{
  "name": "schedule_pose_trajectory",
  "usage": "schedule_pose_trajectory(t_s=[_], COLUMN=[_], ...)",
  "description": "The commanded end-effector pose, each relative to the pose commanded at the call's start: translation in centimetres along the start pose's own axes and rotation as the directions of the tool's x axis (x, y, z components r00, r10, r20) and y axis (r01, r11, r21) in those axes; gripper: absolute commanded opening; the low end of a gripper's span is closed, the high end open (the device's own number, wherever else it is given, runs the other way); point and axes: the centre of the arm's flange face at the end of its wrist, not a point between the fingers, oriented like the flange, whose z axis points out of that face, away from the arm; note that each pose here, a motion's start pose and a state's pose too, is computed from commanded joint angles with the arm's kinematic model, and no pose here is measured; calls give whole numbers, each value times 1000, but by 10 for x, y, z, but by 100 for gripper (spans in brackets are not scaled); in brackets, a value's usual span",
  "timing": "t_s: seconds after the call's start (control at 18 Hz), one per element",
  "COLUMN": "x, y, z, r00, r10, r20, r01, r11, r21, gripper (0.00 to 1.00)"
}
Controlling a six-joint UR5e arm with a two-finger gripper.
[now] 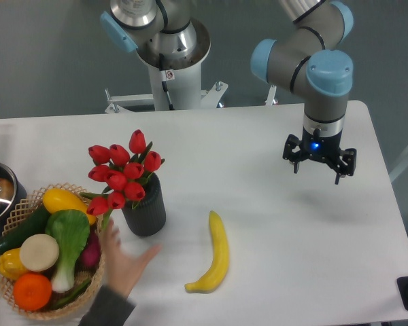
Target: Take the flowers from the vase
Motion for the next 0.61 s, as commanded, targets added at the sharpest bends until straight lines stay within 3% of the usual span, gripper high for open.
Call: schedule_pose_trajectory(t_s=[0.44, 0.61], x=[1, 24], y=[-2, -5], z=[-3, 8], r00=[1000, 999], r10=[-1, 4], r20=[5, -48], r01=[1, -1], r11=[1000, 998], r21=[18, 66], gripper=[100, 100])
